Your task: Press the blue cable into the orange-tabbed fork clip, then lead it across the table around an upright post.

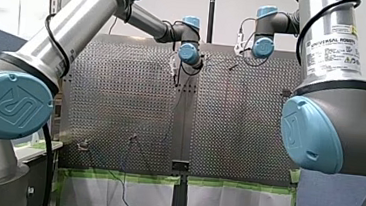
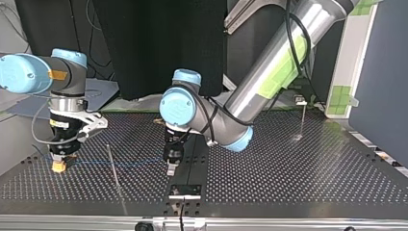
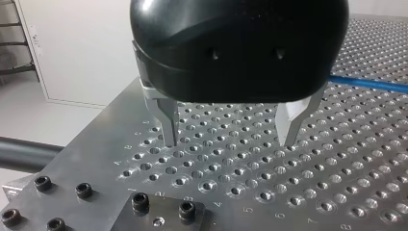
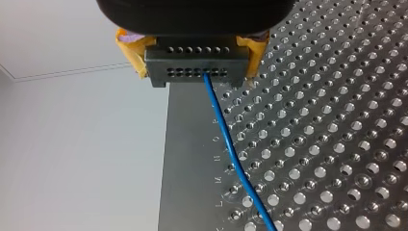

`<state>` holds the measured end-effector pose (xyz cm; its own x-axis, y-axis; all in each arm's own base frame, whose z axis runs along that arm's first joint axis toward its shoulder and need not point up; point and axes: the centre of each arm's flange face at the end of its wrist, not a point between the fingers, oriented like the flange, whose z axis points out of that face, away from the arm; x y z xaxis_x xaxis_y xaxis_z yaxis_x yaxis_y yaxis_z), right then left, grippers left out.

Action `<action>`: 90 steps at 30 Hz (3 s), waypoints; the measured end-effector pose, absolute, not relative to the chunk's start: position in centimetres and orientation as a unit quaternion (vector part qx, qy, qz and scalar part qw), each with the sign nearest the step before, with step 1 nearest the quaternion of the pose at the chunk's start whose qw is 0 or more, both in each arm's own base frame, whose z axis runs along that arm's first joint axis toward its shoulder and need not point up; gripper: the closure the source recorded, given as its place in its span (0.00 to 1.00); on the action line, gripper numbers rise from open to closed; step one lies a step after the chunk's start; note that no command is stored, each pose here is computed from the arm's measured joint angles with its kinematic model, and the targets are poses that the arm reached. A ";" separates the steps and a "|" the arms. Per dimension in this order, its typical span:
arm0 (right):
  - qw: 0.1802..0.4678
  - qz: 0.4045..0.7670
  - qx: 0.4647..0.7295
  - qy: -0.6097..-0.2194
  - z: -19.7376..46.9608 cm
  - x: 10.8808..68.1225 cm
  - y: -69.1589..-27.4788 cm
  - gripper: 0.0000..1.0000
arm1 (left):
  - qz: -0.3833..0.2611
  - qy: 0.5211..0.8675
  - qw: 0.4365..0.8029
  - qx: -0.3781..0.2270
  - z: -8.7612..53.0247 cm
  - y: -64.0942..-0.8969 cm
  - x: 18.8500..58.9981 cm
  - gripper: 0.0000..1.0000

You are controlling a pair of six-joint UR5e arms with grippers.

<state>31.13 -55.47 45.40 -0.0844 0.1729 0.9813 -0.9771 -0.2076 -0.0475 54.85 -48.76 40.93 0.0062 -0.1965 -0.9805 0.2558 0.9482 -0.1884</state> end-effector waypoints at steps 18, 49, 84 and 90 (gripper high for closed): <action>0.473 0.608 0.484 -0.416 45.4 31.1 -55.5 1.00 | -0.159 0.687 0.709 0.022 40.9 -48.8 54.8 0.00; 0.482 0.595 0.480 -0.428 45.0 29.0 -56.5 1.00 | -0.159 0.687 0.709 0.022 40.9 -48.8 54.8 0.00; 0.487 0.583 0.479 -0.439 44.1 27.4 -57.0 1.00 | -0.159 0.687 0.709 0.022 40.9 -48.8 54.8 0.00; 0.488 0.582 0.479 -0.440 44.0 27.3 -57.0 1.00 | -0.159 0.687 0.709 0.022 40.9 -48.8 54.8 0.00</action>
